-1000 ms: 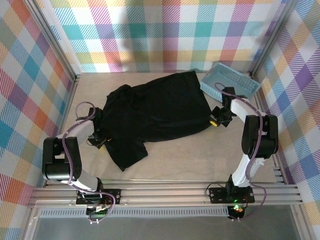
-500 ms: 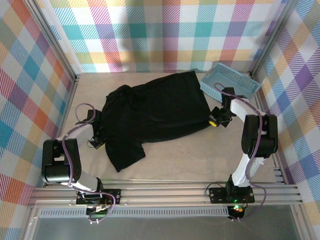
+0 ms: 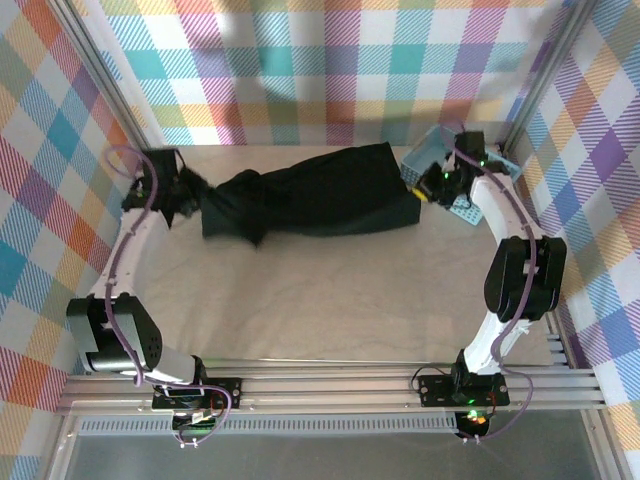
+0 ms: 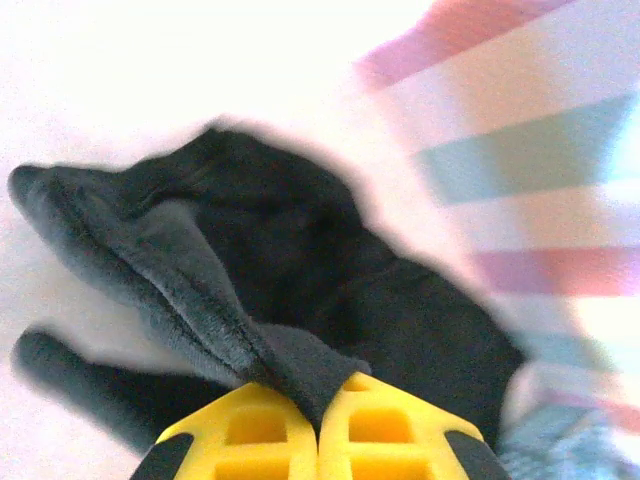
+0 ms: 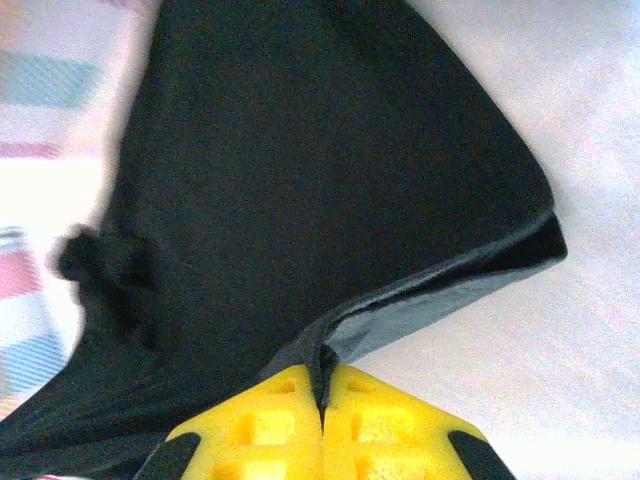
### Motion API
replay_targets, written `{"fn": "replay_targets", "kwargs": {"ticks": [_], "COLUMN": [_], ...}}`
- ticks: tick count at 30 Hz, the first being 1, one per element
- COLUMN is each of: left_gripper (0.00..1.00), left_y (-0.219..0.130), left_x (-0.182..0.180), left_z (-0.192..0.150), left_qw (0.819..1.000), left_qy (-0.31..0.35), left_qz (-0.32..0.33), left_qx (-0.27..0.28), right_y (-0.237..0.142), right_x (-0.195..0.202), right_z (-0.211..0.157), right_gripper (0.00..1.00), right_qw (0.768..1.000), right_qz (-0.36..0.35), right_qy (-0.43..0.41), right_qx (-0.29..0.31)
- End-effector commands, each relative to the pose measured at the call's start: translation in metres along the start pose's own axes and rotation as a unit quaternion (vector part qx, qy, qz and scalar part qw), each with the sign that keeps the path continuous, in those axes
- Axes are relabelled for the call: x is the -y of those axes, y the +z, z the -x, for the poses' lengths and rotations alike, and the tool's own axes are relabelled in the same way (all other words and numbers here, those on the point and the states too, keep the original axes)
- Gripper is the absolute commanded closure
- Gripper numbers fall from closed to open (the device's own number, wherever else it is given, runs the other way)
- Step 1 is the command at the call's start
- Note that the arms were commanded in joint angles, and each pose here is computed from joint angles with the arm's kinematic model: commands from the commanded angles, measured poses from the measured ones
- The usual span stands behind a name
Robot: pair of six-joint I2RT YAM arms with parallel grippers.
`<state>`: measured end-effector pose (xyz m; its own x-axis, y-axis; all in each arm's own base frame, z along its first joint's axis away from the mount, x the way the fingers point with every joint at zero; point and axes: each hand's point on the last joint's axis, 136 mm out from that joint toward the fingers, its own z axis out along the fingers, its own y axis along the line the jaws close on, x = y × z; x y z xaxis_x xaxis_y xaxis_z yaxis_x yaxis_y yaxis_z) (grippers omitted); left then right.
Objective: Fold and stack the t-shirts
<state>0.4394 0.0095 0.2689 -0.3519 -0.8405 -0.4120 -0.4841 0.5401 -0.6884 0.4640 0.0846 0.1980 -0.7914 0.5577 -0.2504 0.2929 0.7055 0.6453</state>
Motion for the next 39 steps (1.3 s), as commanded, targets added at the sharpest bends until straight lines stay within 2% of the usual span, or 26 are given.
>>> {"fn": "replay_targets", "kwargs": {"ticks": [1, 4, 8, 11, 14, 18, 21, 23, 26, 29, 32, 35, 39], "left_gripper": [1.00, 1.00, 1.00, 1.00, 1.00, 1.00, 1.00, 1.00, 1.00, 1.00, 1.00, 1.00, 1.00], "left_y": [-0.051, -0.109, -0.189, -0.249, -0.302, -0.340, -0.332, -0.311, -0.248, -0.165, -0.102, -0.084, -0.090], "left_x": [0.070, 0.128, 0.174, 0.187, 0.184, 0.172, 0.167, 0.170, 0.165, 0.146, 0.142, 0.148, 0.156], "left_z": [0.060, 0.103, 0.132, 0.139, 0.143, 0.148, 0.148, 0.148, 0.146, 0.144, 0.137, 0.140, 0.153], "left_qw": [0.994, 0.979, 0.953, 0.930, 0.909, 0.893, 0.898, 0.908, 0.937, 0.967, 0.975, 0.976, 0.972], "left_qy": [-0.033, -0.040, -0.040, -0.043, -0.052, -0.059, -0.062, -0.061, -0.071, -0.107, -0.139, -0.135, -0.127], "left_qz": [-0.083, -0.156, -0.238, -0.284, -0.305, -0.300, -0.286, -0.279, -0.233, -0.174, -0.159, -0.165, -0.183], "left_qx": [0.066, 0.127, 0.185, 0.231, 0.280, 0.331, 0.329, 0.307, 0.249, 0.154, 0.066, 0.050, 0.070], "right_y": [-0.067, -0.125, -0.207, -0.257, -0.294, -0.327, -0.327, -0.314, -0.278, -0.220, -0.175, -0.156, -0.154], "right_x": [-0.083, -0.133, -0.174, -0.189, -0.192, -0.191, -0.190, -0.186, -0.181, -0.168, -0.160, -0.159, -0.168], "right_z": [0.042, 0.070, 0.082, 0.074, 0.058, 0.042, 0.040, 0.044, 0.057, 0.075, 0.088, 0.097, 0.107], "right_gripper": [1.00, 1.00, 1.00, 1.00, 1.00, 1.00, 1.00, 1.00, 1.00, 1.00, 1.00, 1.00, 1.00], "right_qw": [0.988, 0.966, 0.925, 0.899, 0.883, 0.868, 0.871, 0.878, 0.896, 0.933, 0.949, 0.955, 0.954], "right_qz": [0.108, 0.168, 0.239, 0.276, 0.293, 0.303, 0.302, 0.299, 0.295, 0.258, 0.247, 0.242, 0.248], "right_qy": [-0.050, -0.085, -0.111, -0.124, -0.129, -0.132, -0.129, -0.120, -0.102, -0.067, -0.044, -0.032, -0.032], "right_qx": [0.093, 0.176, 0.274, 0.318, 0.344, 0.370, 0.366, 0.353, 0.316, 0.243, 0.189, 0.170, 0.168]}}
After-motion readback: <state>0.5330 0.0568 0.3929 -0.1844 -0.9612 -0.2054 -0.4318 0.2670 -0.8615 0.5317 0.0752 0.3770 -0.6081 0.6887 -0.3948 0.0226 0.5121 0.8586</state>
